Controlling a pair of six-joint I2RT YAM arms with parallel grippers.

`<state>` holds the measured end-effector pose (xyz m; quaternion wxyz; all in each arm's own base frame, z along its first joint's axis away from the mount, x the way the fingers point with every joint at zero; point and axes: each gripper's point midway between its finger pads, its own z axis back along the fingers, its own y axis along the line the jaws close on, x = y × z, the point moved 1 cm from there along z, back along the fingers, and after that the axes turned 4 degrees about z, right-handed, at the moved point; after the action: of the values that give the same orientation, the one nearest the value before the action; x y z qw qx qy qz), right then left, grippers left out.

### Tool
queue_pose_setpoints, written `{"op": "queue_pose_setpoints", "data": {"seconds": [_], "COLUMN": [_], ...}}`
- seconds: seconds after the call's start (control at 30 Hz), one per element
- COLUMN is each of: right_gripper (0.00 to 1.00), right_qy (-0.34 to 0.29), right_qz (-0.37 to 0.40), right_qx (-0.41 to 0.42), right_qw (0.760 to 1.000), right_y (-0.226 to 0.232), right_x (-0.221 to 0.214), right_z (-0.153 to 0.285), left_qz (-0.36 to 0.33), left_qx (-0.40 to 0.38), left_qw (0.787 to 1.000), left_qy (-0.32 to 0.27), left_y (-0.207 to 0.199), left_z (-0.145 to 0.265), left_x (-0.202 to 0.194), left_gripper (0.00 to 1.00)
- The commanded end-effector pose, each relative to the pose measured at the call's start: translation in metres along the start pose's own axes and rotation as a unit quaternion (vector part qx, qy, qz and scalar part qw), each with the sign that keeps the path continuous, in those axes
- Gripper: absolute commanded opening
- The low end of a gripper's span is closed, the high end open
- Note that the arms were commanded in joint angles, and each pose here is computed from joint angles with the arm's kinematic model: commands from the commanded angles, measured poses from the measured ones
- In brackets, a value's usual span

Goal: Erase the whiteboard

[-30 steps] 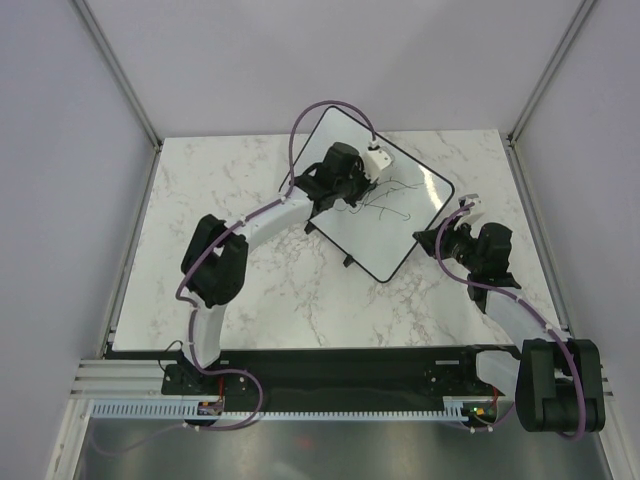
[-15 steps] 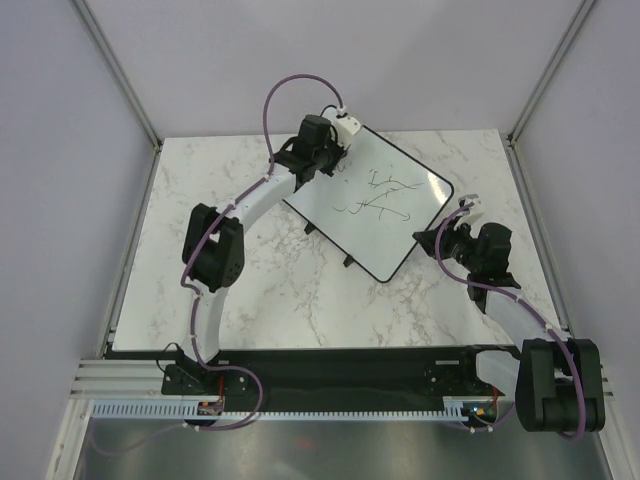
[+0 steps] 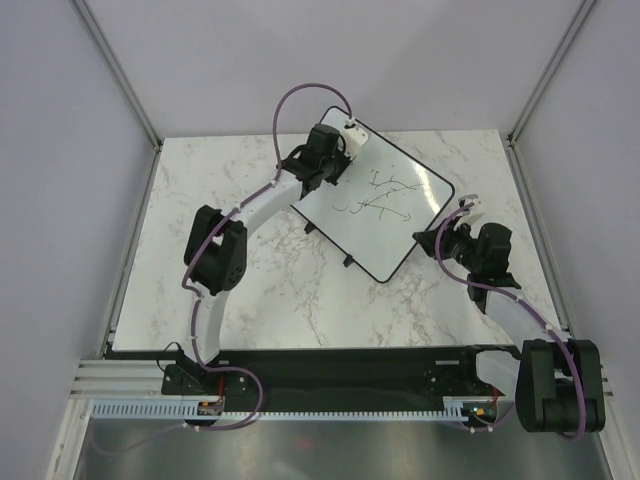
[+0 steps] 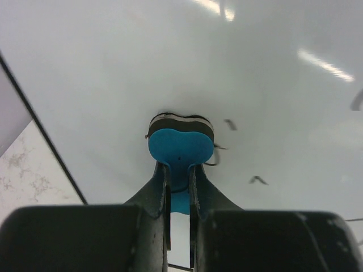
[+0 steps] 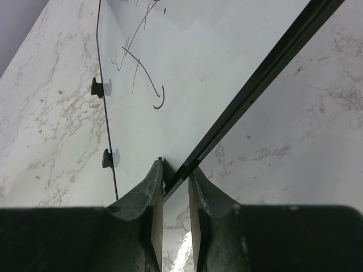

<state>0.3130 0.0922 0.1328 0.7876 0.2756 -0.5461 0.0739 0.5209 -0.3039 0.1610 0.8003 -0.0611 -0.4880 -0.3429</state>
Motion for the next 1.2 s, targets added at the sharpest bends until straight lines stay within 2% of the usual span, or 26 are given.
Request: {"op": "queue_pose_setpoints", "data": {"seconds": [0.0,0.1,0.17,0.3,0.43,0.63,0.77,0.87,1.0,1.17], "right_gripper": [0.00,0.00,0.00,0.00,0.00,0.00,0.00,0.00,0.00,0.00], "right_qy": [-0.013,-0.014,-0.013,-0.012,-0.013,-0.013,-0.013,-0.013,-0.013,-0.012], "right_qz": [0.049,0.050,0.049,0.049,0.049,0.050,0.049,0.049,0.049,0.050], "right_qx": [-0.020,-0.020,-0.020,-0.021,-0.020,-0.020,-0.020,-0.020,-0.020,-0.021], "right_qw": [0.999,0.998,0.998,0.998,0.999,0.998,0.999,0.998,0.998,0.998], "right_y": [-0.009,-0.009,-0.009,-0.009,-0.009,-0.008,-0.008,-0.008,-0.008,-0.008], "right_x": [0.007,0.008,0.008,0.007,0.008,0.008,0.007,0.007,0.007,0.006], "right_z": [0.001,0.001,0.001,0.001,0.001,0.001,0.001,0.001,0.001,0.001], "left_qz": [-0.039,-0.047,-0.055,-0.070,-0.059,0.005,0.009,0.004,-0.008,-0.039], "left_qx": [-0.092,-0.131,-0.136,-0.099,-0.054,0.038,0.061,0.051,0.020,-0.044], "left_qw": [0.994,0.989,0.989,0.993,0.997,0.999,0.998,0.998,0.999,0.996], "left_qy": [-0.040,-0.040,-0.030,-0.015,-0.012,-0.017,-0.022,-0.023,-0.034,-0.061], "left_y": [-0.077,-0.109,-0.115,-0.099,-0.059,0.037,0.057,0.050,0.015,-0.059], "left_z": [0.026,0.032,0.027,0.013,0.002,-0.004,0.000,0.000,0.005,0.017], "left_x": [0.033,0.031,0.022,0.012,0.013,0.018,0.024,0.026,0.039,0.068], "left_gripper": [0.02,0.02,0.02,0.02,0.02,0.02,0.02,0.02,0.02,0.02]}}
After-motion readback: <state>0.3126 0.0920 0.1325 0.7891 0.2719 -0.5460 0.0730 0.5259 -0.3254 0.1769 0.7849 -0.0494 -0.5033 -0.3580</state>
